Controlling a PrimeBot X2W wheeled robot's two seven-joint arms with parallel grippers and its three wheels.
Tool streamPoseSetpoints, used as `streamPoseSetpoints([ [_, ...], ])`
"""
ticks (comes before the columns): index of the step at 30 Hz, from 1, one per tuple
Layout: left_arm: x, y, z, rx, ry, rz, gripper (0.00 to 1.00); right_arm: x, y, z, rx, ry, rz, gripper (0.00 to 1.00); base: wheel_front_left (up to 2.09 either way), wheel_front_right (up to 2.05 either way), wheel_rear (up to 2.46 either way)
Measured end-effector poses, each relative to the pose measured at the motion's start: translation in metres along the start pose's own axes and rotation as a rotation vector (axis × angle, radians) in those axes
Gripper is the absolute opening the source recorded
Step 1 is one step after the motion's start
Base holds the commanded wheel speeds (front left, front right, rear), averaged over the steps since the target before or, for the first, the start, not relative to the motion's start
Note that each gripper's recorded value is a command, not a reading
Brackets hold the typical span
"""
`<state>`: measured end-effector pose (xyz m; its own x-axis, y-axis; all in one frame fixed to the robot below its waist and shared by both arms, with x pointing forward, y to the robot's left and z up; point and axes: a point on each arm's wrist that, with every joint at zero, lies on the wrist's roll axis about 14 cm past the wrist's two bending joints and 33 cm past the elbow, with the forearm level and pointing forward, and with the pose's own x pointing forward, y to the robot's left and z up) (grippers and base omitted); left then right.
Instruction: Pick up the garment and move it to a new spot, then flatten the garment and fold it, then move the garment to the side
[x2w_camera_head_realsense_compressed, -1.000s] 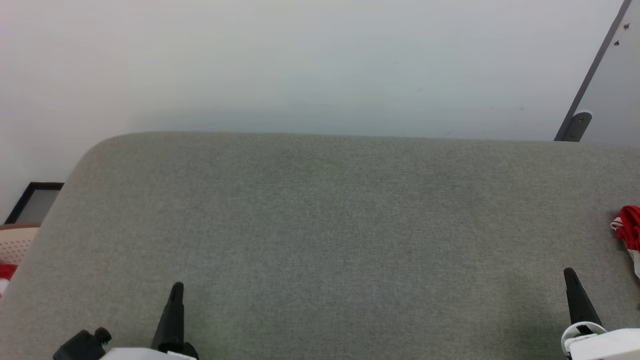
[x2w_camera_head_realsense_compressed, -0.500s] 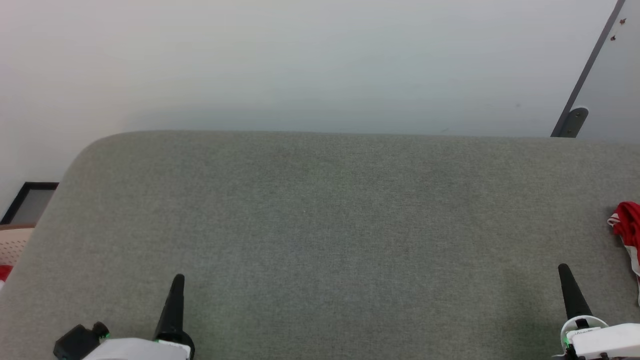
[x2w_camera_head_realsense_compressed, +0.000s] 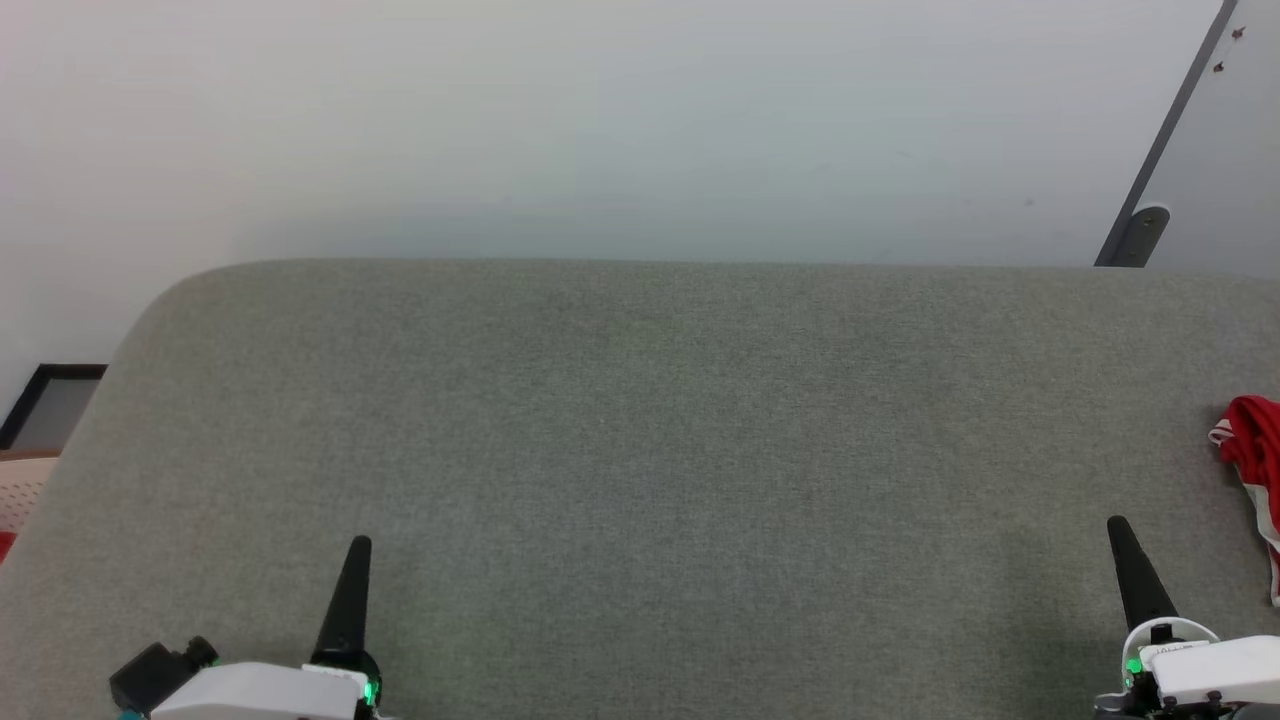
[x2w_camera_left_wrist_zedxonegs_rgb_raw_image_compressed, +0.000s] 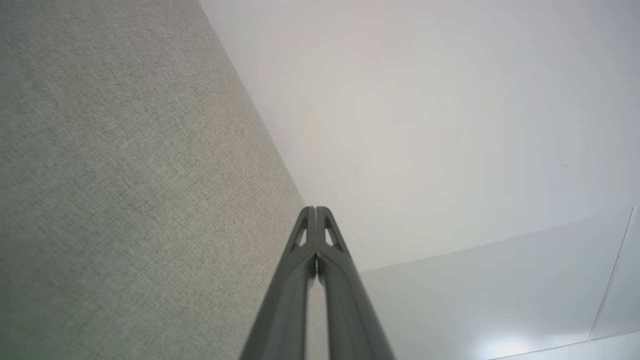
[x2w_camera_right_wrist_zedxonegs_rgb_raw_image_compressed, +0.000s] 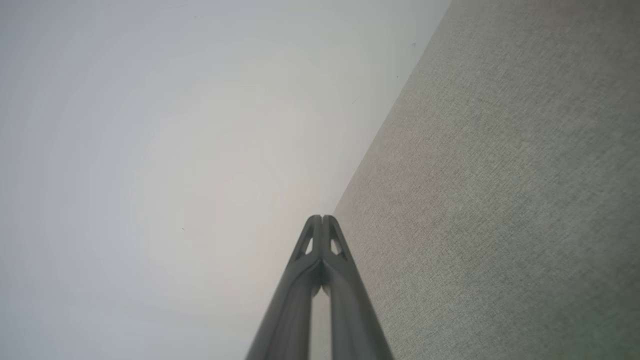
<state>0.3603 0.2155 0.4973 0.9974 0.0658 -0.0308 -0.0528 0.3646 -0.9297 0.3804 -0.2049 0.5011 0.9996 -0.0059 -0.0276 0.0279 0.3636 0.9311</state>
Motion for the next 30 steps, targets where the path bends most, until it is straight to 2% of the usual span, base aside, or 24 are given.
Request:
streamPoseSetpoints([
  [30, 0.017, -0.008, -0.008, -0.244, 0.039, -0.019, 0.0, 0.005, 0.003, -0.003, 0.241, 0.004, 0.009, 0.0, 0.0, 0.0, 0.0],
])
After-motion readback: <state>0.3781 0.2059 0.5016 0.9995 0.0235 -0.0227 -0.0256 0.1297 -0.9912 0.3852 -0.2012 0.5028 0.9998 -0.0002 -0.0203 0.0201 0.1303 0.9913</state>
